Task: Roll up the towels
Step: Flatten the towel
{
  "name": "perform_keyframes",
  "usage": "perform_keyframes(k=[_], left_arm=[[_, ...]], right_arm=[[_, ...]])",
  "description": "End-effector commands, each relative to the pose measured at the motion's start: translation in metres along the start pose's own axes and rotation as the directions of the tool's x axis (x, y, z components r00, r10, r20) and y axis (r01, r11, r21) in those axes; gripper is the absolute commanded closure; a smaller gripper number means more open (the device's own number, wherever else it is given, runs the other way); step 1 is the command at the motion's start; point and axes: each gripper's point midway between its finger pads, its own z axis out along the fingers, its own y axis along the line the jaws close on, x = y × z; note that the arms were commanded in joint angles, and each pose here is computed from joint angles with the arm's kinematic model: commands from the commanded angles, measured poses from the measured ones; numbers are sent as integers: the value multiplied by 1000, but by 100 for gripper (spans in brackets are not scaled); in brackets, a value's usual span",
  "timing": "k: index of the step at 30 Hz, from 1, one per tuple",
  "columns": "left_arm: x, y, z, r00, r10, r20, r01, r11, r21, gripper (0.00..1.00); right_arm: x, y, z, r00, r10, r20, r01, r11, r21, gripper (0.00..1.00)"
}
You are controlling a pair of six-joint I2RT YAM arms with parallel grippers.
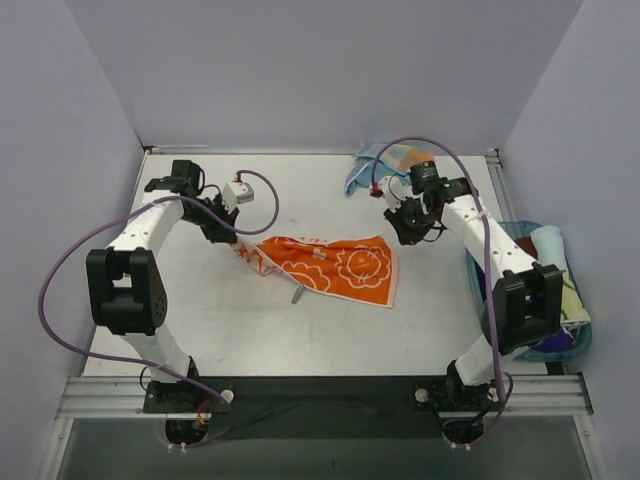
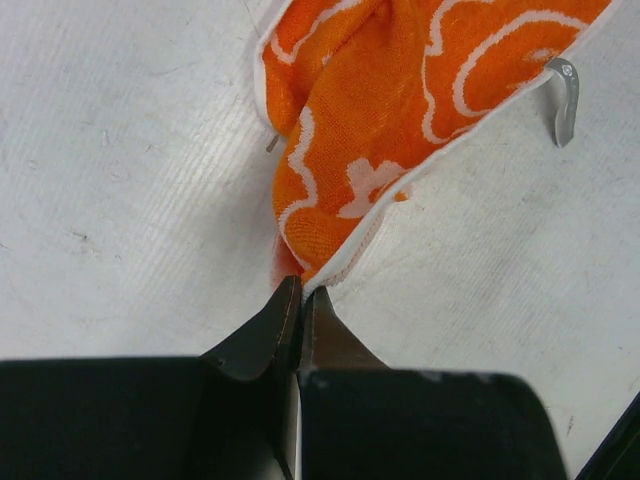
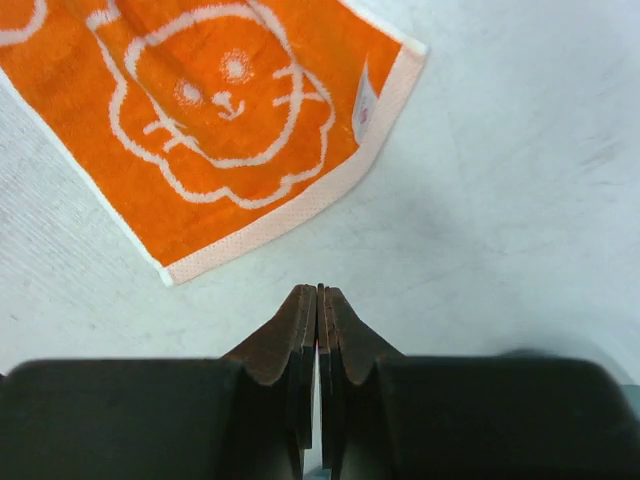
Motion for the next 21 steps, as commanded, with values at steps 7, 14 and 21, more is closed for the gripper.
perform_keyframes(k=[7, 14, 21], left_arm=[[-3, -17, -8, 999, -4, 37, 2, 999, 35, 100], [4, -16, 0, 999, -31, 17, 30, 998, 57, 100], [8, -13, 6, 999, -44, 4, 44, 997, 68, 100]], right_arm=[[55, 72, 20, 973, -124, -192, 96, 984, -150, 50], [74, 89, 54, 946, -176, -274, 126, 974, -190, 51], [84, 103, 71, 915, -230, -332, 160, 961, -226, 57]])
